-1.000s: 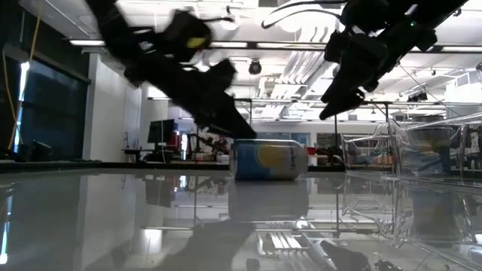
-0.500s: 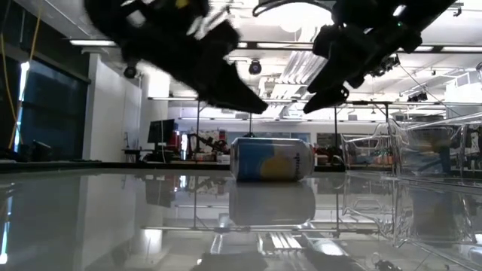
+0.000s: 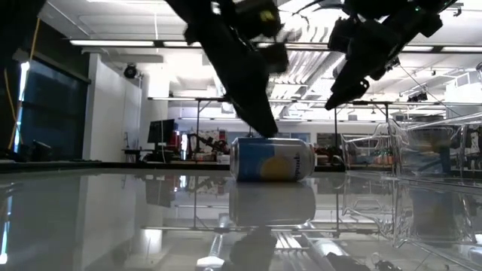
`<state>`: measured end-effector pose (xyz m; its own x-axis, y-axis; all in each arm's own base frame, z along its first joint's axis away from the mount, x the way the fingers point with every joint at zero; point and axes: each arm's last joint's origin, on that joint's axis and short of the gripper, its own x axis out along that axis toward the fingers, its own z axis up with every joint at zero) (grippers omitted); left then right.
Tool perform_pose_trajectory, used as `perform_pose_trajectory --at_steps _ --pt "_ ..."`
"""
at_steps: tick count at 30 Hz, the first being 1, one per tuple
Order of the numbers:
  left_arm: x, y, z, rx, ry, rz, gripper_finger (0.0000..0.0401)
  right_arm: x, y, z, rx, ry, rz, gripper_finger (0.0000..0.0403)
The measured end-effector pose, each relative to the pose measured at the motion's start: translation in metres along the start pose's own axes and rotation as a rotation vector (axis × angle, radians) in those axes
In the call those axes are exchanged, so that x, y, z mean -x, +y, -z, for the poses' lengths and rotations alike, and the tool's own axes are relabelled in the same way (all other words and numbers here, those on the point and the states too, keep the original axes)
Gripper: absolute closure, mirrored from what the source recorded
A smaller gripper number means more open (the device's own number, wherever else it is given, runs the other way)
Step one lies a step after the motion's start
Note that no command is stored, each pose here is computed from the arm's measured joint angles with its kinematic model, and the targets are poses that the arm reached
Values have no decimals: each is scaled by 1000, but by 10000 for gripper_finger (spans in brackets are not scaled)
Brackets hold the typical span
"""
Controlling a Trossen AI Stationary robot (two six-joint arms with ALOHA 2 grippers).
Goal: Sort soda cans
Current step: Put the blue-white soda can into the top transparent bin
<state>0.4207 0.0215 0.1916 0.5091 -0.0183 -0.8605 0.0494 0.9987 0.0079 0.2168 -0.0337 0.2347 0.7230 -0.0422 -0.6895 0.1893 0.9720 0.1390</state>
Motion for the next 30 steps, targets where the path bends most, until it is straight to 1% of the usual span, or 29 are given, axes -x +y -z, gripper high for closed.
perform_pose_trajectory --at_steps 3,6,8,10,13,18,20,23,25,27,29,30 --pt "-14 4 -1 18 119 4 22 0 6 1 32 3 -8 28" --pt "-32 4 3 -7 205 5 20 -1 11 2 52 6 -16 28" --pt "-39 1 7 -32 241 17 20 -2 13 5 60 15 -16 28" --pt "-41 -2 7 -36 244 6 24 -5 14 9 61 12 -11 28" --pt "-42 -5 7 -16 243 -22 46 -10 15 17 49 9 -7 28" --pt "-43 -5 8 39 225 -28 113 -16 16 23 33 -34 -12 28" --pt "-44 -7 11 65 212 -42 114 -16 17 24 36 -38 -15 28" --pt "-42 -13 17 100 166 -108 114 -16 17 23 35 -45 -16 28" --pt "-35 -19 24 123 98 -161 114 -16 17 23 36 -45 -13 28" --pt "-27 -24 32 156 -8 -187 114 -16 17 23 41 -49 -9 28" --pt "-13 -30 41 182 -142 -206 114 -16 17 21 60 -66 -12 28" --pt "-4 -33 46 196 -230 -207 114 -16 18 20 78 -77 -23 28"
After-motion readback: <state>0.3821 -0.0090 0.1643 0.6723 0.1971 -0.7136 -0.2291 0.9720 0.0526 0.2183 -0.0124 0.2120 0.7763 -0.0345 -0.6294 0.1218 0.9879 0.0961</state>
